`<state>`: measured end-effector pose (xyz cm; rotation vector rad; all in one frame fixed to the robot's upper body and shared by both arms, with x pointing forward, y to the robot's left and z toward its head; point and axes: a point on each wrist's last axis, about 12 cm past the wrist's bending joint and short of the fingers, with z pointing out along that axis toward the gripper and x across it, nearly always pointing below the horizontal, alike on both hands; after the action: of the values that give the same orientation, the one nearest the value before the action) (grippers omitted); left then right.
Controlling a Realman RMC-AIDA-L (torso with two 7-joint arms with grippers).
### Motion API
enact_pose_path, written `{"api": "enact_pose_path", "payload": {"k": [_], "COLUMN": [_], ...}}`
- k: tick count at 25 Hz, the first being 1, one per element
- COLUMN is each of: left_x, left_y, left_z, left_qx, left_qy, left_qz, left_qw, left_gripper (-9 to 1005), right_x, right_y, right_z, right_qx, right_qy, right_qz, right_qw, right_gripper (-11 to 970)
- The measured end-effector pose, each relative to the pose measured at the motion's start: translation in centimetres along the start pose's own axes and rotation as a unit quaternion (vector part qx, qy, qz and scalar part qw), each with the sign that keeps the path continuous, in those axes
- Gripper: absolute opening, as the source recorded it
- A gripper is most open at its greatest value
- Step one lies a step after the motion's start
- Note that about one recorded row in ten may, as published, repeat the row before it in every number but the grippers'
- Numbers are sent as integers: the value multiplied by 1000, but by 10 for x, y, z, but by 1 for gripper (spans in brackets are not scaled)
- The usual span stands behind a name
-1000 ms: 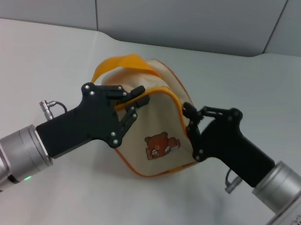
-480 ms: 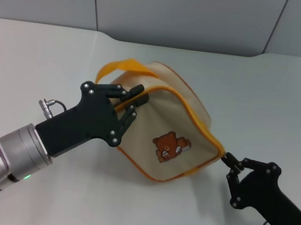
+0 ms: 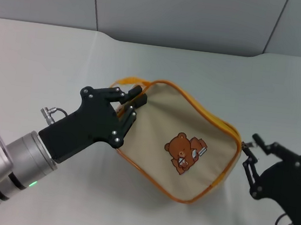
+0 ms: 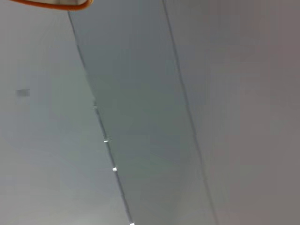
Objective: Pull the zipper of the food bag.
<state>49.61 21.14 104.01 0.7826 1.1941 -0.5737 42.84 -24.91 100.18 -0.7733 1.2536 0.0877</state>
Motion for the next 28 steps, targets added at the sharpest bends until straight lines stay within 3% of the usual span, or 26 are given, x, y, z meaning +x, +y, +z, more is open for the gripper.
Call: {"api": "enact_pose_path", "payload": {"k": [2,7,10,12,16,18,21,22,23,24,25,27,28], "left_x": [1,2,2,2,1,-1,-5,-6,-8,-8,-11,-14,-14], "left_y": [-2,-3,-2,-1,6,11,17,19,21,21,22,20,20], "left_z": [0,-3,-3,-4,-6,-8,-14,-16,-17,-17,-21,-26,-26], "left_qx": [-11,-28,-34,-34,-31,-21,19,40,59,59,119,184,184], "left_qy": [3,-1,-1,-1,1,1,4,9,14,14,37,62,62], "left_qz": [-15,-39,-48,-59,-77,-87,-105,-109,-114,-114,-111,-98,-98], "left_qw": [1000,999,998,998,997,996,994,993,992,992,986,976,976], "left_gripper": [215,226,233,237,246,328,450,491,514,537,561,607,630], "right_x": [1,2,2,2,1,0,-4,-9,-9,-12,-15,-23,-23], "right_y": [-10,-24,-31,-43,-56,-66,-78,-84,-84,-86,-89,-93,-93], "right_z": [3,8,9,10,10,11,12,13,13,13,14,16,16], "right_qx": [-4,-14,-16,-21,-31,-51,-108,-164,-164,-197,-226,-309,-309], "right_qy": [-8,-20,-22,-27,-31,-31,-23,-14,-14,-8,-3,10,10], "right_qz": [61,122,140,185,224,250,276,288,288,294,295,297,297], "right_qw": [998,992,990,982,974,966,955,943,943,935,928,903,903], "right_gripper": [162,356,437,492,600,670,774,809,815,821,828,840,840]}}
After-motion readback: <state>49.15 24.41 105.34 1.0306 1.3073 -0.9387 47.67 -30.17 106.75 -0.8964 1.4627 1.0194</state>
